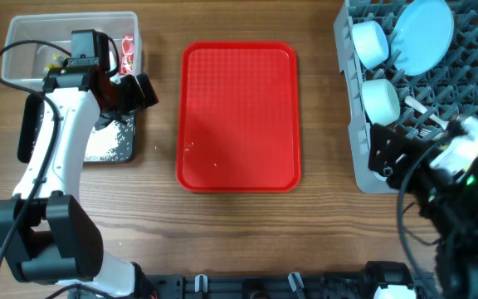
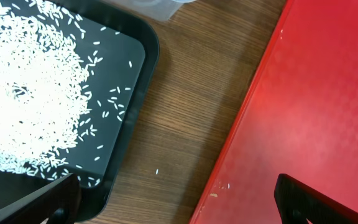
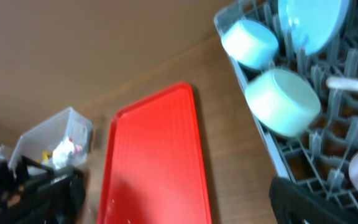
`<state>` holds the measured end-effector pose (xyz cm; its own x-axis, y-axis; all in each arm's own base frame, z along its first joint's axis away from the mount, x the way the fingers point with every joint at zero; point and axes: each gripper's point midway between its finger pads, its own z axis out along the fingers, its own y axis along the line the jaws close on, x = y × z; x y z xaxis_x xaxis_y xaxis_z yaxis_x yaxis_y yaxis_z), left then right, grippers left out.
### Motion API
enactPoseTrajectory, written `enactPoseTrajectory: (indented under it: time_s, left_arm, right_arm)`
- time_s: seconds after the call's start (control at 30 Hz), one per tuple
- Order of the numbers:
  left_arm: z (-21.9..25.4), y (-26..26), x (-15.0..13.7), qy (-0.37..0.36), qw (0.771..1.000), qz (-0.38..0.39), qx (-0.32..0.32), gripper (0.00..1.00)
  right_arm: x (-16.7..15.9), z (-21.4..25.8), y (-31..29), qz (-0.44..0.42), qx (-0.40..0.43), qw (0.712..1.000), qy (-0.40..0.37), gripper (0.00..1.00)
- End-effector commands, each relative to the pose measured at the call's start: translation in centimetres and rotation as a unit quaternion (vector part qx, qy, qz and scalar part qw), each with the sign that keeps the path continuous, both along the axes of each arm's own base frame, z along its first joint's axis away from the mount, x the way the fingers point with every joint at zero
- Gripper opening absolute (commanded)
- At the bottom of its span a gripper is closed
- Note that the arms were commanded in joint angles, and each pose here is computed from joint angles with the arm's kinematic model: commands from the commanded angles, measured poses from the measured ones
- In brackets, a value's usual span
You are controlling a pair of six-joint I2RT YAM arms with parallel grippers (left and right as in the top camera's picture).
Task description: Sort waste into correct bins and load items into the dishwasher rack
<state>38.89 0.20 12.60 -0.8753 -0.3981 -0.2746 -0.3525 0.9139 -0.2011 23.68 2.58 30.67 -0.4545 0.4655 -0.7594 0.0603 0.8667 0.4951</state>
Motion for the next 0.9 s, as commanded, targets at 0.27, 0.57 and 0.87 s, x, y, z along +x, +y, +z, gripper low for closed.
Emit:
enactPoseTrajectory:
  time_s: [0.27,0.57,0.87]
  left_arm:
    - [0.0,0.2,0.2,-0.001,1.000,0.002,0.003,1.00]
    - [0.0,0.2,0.2,-0.001,1.000,0.002,0.003,1.00]
    - [0.0,0.2,0.2,-0.001,1.000,0.002,0.003,1.00]
  right_arm:
    - [-1.6,-10.3,-4.5,-0.175,0.076,0.979,-0.070,1.00]
    - [-2.3,-15.5,-7.3,-0.309,0.171,0.934,-0.054,1.00]
    - [-1.0,-14.9,-5.7,-0.263,0.221,0.933,-0.110,1.00]
